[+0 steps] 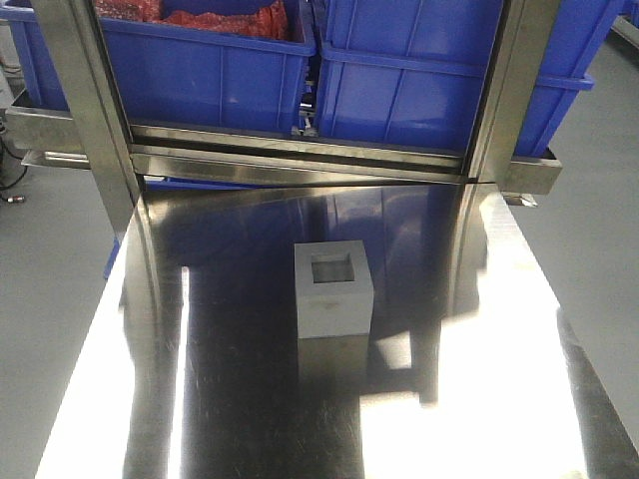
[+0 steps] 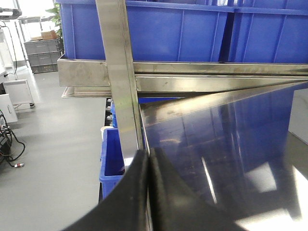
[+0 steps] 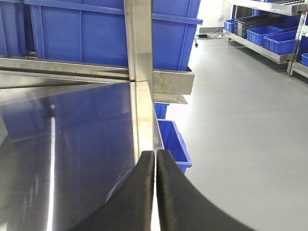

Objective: Sort gray base to blue bin

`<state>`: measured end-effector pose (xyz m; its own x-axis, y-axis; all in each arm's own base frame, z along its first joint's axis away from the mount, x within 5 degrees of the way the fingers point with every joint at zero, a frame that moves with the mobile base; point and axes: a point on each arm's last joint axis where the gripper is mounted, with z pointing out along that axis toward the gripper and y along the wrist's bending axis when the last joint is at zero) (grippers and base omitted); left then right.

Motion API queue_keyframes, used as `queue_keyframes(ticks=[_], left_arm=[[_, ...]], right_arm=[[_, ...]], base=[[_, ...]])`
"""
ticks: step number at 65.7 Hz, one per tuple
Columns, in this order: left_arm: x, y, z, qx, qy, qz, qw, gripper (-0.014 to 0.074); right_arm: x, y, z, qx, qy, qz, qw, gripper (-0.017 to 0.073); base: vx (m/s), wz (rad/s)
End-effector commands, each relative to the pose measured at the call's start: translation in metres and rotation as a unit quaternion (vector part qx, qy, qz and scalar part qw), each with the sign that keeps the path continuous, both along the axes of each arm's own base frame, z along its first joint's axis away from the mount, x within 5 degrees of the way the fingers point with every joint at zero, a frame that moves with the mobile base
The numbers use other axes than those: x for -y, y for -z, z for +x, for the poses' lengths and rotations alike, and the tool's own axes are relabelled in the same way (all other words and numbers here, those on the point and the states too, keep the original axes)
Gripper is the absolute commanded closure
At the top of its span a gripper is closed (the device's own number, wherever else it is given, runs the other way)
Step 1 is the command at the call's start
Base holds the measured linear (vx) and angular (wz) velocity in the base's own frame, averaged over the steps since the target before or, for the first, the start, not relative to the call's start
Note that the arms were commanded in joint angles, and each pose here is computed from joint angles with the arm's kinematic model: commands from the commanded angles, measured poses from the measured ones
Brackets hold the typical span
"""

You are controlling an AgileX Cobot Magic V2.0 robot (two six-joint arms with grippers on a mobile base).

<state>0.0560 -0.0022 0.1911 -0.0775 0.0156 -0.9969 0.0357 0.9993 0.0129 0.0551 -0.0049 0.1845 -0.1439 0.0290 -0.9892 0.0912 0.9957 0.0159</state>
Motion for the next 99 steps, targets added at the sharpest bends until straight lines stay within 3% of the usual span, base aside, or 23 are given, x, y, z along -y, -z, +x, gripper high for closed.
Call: queue_keyframes(ticks=[1, 82, 90, 99], left_arm=[[0.000, -0.015, -0.001, 0.056, -0.003, -0.011, 0.998, 0.0600], [0.000, -0.015, -0.001, 0.056, -0.003, -0.010, 0.998, 0.0600], [-0.001, -0.018, -0.002, 0.075, -0.004, -0.010, 0.997, 0.0600], [-0.001, -0.045, -0.006, 0.144, -0.006, -0.014, 0.989, 0.0600]], right_arm=[[0.000, -0.005, 0.002, 0.027, 0.000, -0.010, 1.000, 0.0564], [0.000, -0.005, 0.002, 0.027, 0.000, -0.010, 1.000, 0.0564], [0.000, -0.005, 0.002, 0.027, 0.000, -0.010, 1.000, 0.0564], [0.000, -0.005, 0.002, 0.027, 0.000, -0.010, 1.000, 0.0564]], base=[[0.00, 0.00], [0.00, 0.00], [0.00, 0.00], [0.00, 0.00]])
